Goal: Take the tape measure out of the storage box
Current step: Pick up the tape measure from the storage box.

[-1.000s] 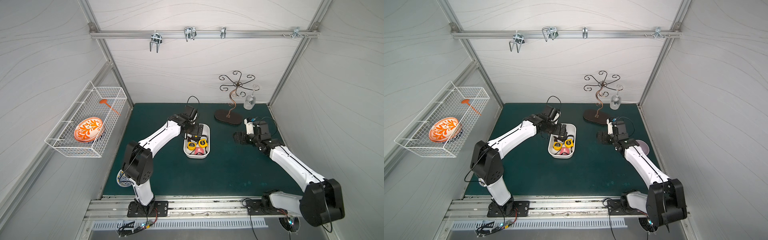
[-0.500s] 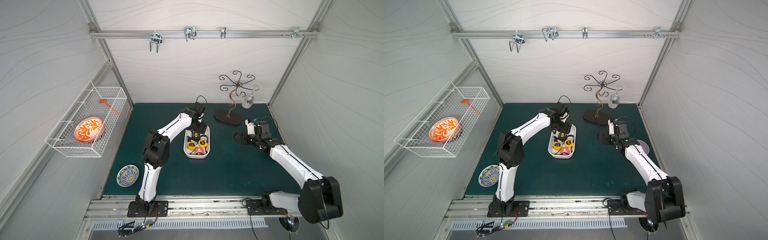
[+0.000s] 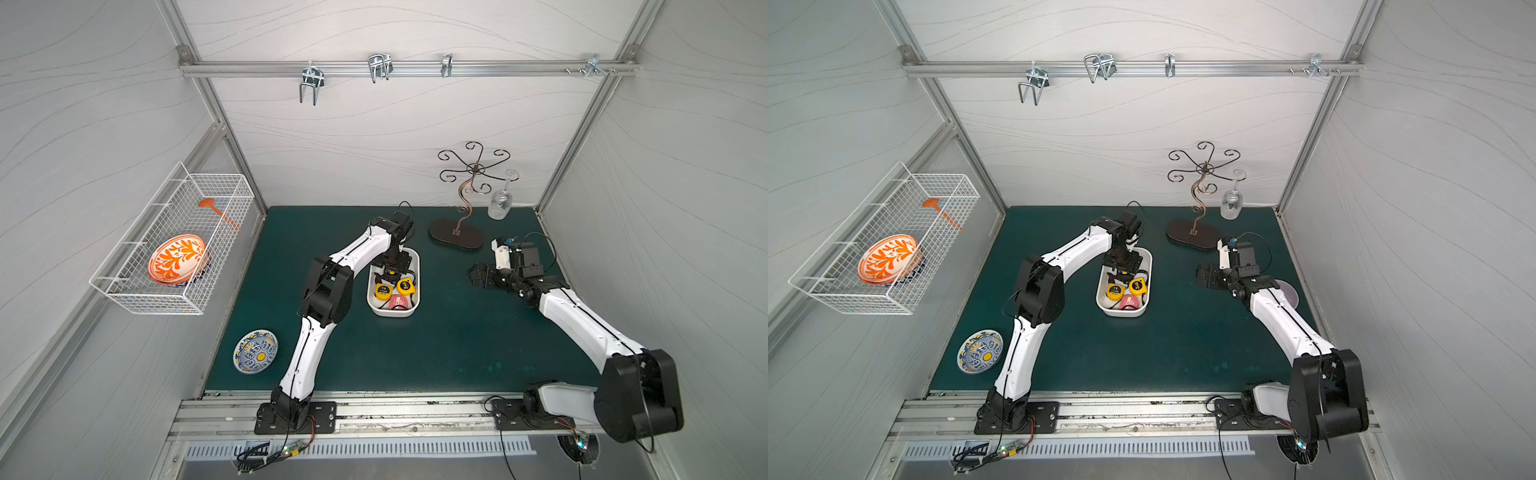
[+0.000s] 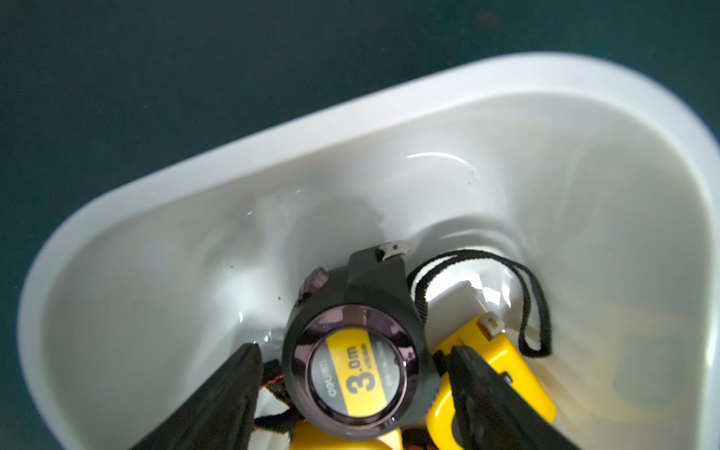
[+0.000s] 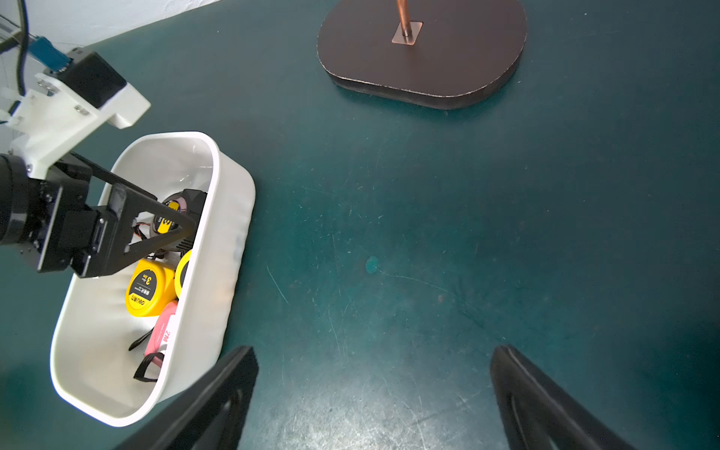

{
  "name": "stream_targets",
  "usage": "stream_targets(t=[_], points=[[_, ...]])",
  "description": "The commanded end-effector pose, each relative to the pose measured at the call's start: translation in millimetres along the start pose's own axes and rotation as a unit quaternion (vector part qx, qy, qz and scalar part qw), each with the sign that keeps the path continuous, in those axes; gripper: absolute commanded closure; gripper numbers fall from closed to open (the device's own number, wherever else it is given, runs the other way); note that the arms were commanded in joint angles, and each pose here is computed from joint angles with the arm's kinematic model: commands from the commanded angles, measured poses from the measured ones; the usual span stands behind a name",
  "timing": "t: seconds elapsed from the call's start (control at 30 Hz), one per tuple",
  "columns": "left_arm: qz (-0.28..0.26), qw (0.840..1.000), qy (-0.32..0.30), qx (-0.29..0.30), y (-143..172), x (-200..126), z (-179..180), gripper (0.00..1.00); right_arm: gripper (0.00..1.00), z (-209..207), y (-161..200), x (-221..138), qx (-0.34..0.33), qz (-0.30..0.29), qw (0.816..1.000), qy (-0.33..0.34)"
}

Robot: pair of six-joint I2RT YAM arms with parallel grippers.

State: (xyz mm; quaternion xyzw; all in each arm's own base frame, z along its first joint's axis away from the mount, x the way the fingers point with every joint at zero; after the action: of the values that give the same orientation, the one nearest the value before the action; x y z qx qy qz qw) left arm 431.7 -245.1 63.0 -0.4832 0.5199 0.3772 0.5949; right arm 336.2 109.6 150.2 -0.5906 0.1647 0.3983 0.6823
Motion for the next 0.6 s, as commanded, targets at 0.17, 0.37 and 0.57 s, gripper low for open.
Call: stream_targets(t=[0.17,0.37,0.57], points=[[0.012,1.0,-0.013,-0.006,-1.7,12.4,3.7,0.26,0.01,-4.4,6.8,3.2,0.014,0.005,1.0,-0.002],[0.016,1.0,-0.012,-0.011,-1.9,20.2,2.9,0.3,0.01,-6.1,8.8,3.1,0.017,0.006,1.0,-0.001],[0.013,1.0,-0.012,-0.013,-2.7,18.0,2.5,0.46,0.01,-9.2,11.3,3.3,0.021,0.006,1.0,0.002]])
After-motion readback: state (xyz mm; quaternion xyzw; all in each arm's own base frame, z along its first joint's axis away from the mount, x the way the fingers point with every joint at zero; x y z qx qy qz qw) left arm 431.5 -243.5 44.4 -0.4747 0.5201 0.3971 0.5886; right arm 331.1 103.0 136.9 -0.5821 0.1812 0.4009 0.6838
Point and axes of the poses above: each gripper's point midway between its finger pads, its own x axis out along the fingers, its own z axis along the line the jaws close on, y = z × x, the point moved 1 cm from there along -x, back along the fingers, and after that the axes turned 5 degrees about -x, right-handed, at the moved point
